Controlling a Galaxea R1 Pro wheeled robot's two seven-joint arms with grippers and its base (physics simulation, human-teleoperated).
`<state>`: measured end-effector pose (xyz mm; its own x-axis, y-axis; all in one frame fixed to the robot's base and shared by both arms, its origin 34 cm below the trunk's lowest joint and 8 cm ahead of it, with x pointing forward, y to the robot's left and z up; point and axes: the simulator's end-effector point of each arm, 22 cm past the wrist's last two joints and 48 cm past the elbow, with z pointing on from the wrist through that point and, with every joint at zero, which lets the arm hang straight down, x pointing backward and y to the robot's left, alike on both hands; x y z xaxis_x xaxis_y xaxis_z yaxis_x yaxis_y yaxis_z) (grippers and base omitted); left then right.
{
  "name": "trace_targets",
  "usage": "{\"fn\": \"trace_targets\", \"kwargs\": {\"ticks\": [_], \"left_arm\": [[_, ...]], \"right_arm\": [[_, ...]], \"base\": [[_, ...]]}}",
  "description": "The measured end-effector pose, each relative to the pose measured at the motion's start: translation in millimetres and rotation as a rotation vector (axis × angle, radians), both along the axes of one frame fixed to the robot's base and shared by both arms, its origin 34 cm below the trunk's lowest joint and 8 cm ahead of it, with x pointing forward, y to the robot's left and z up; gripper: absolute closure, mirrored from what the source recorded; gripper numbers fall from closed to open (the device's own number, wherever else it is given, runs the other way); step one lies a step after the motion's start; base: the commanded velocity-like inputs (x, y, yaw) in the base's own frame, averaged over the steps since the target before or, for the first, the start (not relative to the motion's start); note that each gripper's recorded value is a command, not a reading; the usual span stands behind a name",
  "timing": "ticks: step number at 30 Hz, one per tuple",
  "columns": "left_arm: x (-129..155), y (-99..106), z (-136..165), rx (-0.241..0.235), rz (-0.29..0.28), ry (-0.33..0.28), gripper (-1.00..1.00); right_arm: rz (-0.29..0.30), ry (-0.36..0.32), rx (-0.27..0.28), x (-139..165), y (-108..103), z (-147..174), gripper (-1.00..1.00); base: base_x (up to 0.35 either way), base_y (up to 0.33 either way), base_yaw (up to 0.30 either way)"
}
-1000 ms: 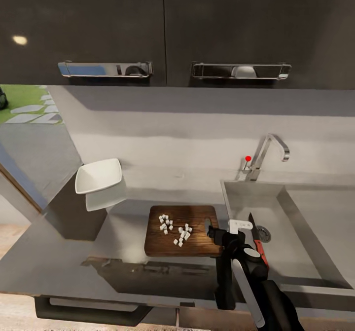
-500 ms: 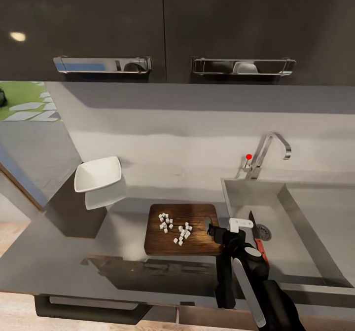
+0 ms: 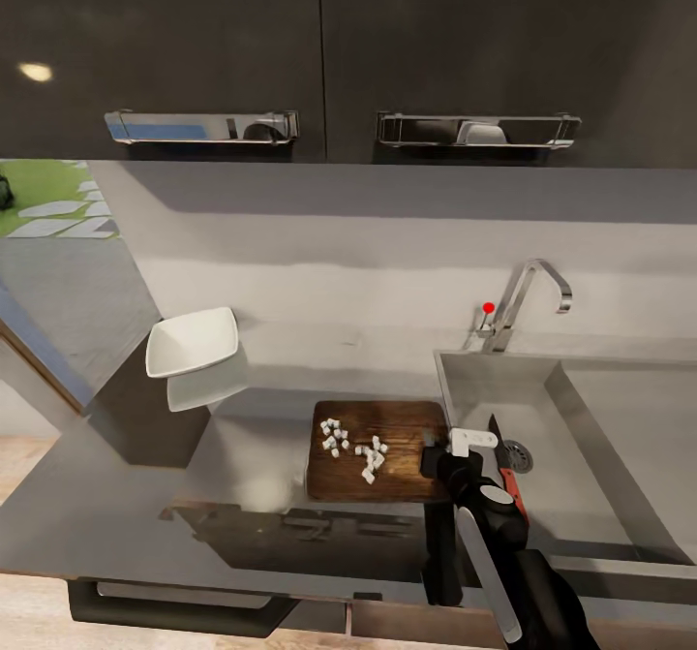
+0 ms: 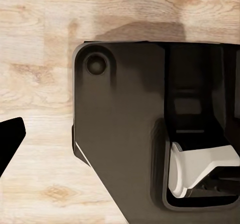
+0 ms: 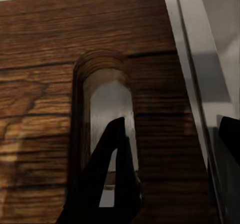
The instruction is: In the kitchen, take the Vidalia onion out of the sink, dice it on the chopping board with the paring knife, put the diced onion into the bowl on the countertop, then place both the paring knife and the chopping board into the sink.
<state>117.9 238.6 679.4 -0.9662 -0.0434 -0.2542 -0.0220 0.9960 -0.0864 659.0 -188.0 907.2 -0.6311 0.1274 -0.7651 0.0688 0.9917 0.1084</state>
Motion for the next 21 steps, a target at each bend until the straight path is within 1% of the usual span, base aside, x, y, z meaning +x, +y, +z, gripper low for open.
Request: {"fn": "trace_targets", "kwargs": {"ticks": [7, 16, 21], "left_arm": [[0.2, 0.3, -0.1, 0.000, 0.000, -0.001, -1.00], [4.7, 0.9, -0.1, 0.001, -0.001, -0.015, -1.00], [7.2, 0.7, 0.0, 0.001, -0.001, -0.023, -1.00]], "right_arm": [[0.002, -0.001, 0.004, 0.0, 1.0, 0.3, 1.00], [0.003, 0.005, -0.005, -2.1, 0.2, -0.7, 1.00], [0.001, 0.006, 0.020, -2.8, 3.5, 1.1, 1.00]], "base": [[0.000, 0.000, 0.000], [0.000, 0.000, 0.000], [0.000, 0.000, 0.000]]}}
